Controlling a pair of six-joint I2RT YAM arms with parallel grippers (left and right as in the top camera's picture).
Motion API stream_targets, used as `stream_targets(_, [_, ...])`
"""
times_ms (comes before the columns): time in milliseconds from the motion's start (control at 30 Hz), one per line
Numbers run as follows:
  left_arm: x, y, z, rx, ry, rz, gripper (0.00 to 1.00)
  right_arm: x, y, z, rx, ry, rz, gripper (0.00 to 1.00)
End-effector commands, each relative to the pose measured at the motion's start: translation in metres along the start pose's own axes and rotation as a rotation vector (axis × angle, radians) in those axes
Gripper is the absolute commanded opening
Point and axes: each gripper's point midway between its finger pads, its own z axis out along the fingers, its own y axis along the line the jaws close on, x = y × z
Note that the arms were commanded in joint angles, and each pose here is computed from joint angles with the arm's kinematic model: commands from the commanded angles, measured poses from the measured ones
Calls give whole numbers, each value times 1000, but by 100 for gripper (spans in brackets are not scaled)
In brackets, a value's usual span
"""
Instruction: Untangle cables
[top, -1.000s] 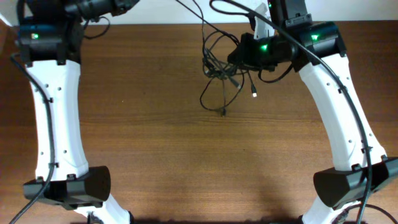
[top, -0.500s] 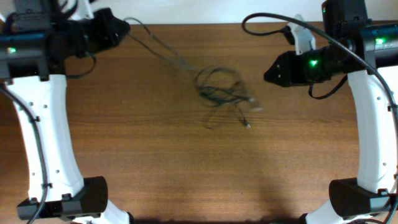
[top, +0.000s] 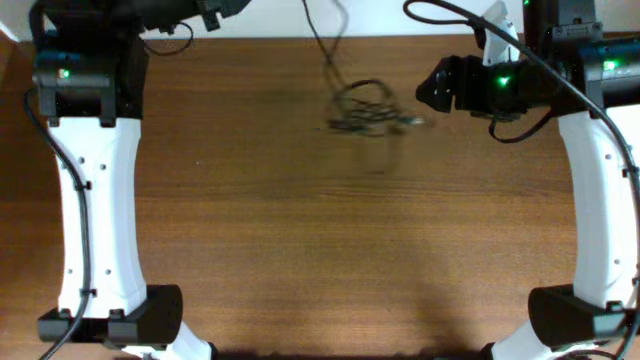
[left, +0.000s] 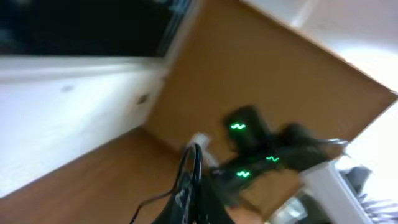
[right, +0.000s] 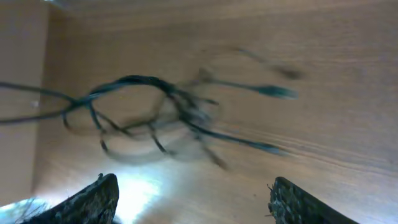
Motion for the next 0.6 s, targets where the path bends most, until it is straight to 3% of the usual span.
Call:
stream_targets(0, [2, -39, -5, 147, 73, -104, 0, 1, 10, 30, -77, 78, -22, 79])
stream_targets(200, [-22, -64, -8, 195, 32, -143, 0, -12, -41, 85, 137, 106, 129, 68])
stream_targets(267, [-37, -85, -13, 234, -19, -81, 0, -7, -31, 107, 70, 161, 135, 60])
stream_targets(333, [-46, -97, -17, 256, -59, -23, 0, -5, 6, 112, -117, 186, 59, 60])
stream_targets(467, [-38, -57, -9, 162, -51, -169, 0, -7, 58, 72, -353, 131, -95, 64])
stream_targets(567, [-13, 28, -7, -166, -108, -295, 0, -1, 57, 52, -292, 102, -141, 65])
